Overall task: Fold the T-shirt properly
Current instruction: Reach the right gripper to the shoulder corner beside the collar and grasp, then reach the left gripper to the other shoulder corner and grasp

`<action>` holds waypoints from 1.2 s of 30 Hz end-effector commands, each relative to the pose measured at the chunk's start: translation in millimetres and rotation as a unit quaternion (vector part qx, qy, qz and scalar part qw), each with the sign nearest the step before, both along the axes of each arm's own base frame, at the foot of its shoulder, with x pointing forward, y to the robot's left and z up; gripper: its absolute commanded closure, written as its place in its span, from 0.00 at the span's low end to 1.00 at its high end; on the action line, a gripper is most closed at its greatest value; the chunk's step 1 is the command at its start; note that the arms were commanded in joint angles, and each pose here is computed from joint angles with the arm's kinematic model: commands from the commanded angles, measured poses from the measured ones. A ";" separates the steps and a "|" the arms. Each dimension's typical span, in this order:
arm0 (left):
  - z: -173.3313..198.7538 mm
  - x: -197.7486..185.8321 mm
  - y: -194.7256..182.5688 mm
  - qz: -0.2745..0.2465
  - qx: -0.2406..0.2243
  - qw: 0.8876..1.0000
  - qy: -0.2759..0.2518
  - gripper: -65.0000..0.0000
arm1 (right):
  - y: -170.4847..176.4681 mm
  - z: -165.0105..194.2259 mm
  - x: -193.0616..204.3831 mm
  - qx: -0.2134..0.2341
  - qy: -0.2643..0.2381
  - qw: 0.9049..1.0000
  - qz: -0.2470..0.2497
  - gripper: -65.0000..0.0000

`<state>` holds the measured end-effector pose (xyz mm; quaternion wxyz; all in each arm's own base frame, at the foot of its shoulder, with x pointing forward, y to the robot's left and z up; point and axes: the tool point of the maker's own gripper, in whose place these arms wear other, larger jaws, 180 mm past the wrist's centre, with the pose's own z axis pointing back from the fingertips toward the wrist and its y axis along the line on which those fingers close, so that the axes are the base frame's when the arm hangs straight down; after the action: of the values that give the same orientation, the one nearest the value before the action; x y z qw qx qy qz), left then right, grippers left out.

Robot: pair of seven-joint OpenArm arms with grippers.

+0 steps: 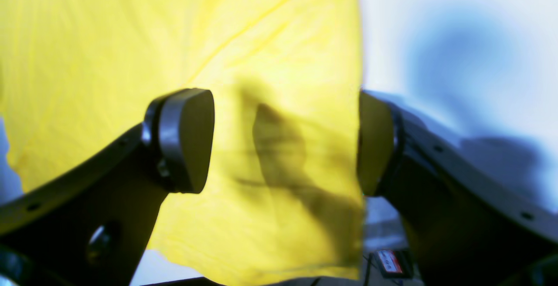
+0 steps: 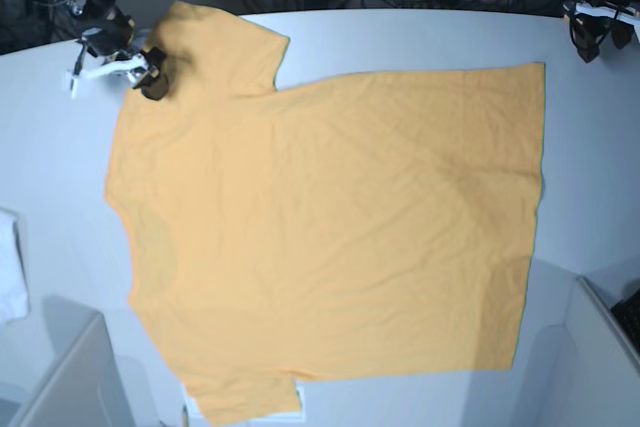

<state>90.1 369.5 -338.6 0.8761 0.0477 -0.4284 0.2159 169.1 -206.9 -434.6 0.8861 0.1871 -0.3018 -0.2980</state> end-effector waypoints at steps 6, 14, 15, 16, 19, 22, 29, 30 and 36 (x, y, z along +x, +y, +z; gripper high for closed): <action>2.6 3.4 0.3 -0.013 0.002 1.000 -0.011 0.34 | 7.6 -13.8 -23.7 0.013 0.051 0.999 0.009 0.31; -7.0 14.9 -8.8 -0.022 -0.016 0.999 -0.017 0.34 | 25.0 -24.2 -37.8 0.026 0.074 0.996 0.032 0.64; -10.4 18.1 -13.6 -0.028 -0.022 0.999 -0.016 0.34 | 25.8 -27.1 -39.0 0.029 0.078 0.996 0.032 0.74; -15.3 19.9 -16.7 -0.030 -0.030 0.999 -0.015 0.34 | 25.4 -29.6 -40.7 0.031 0.082 0.996 0.030 0.85; -29.8 20.9 -17.9 -0.019 -0.052 0.998 -0.013 0.34 | 24.4 -35.2 -42.0 0.035 0.088 0.995 0.025 1.00; -41.5 20.2 -16.6 -0.007 -0.068 0.998 -0.010 0.34 | 19.2 -38.2 -43.8 0.031 0.095 0.995 0.028 1.00; -69.4 29.6 -32.8 -0.010 -0.118 0.993 0.011 0.34 | 13.9 -37.3 -43.5 0.025 0.095 0.995 0.029 1.00; -71.8 32.0 -34.3 -0.010 -0.122 0.992 0.010 0.34 | 13.3 -37.2 -43.4 0.024 0.095 0.995 0.029 1.00; -84.4 45.1 -56.3 -0.034 -0.148 0.988 0.014 0.34 | 11.7 -36.9 -43.4 0.023 0.095 0.995 0.029 1.00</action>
<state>140.5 314.4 -418.9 0.8771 -0.0954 -0.3990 0.2499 153.3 -186.5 -453.5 0.8904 0.2282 -0.2580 -0.2974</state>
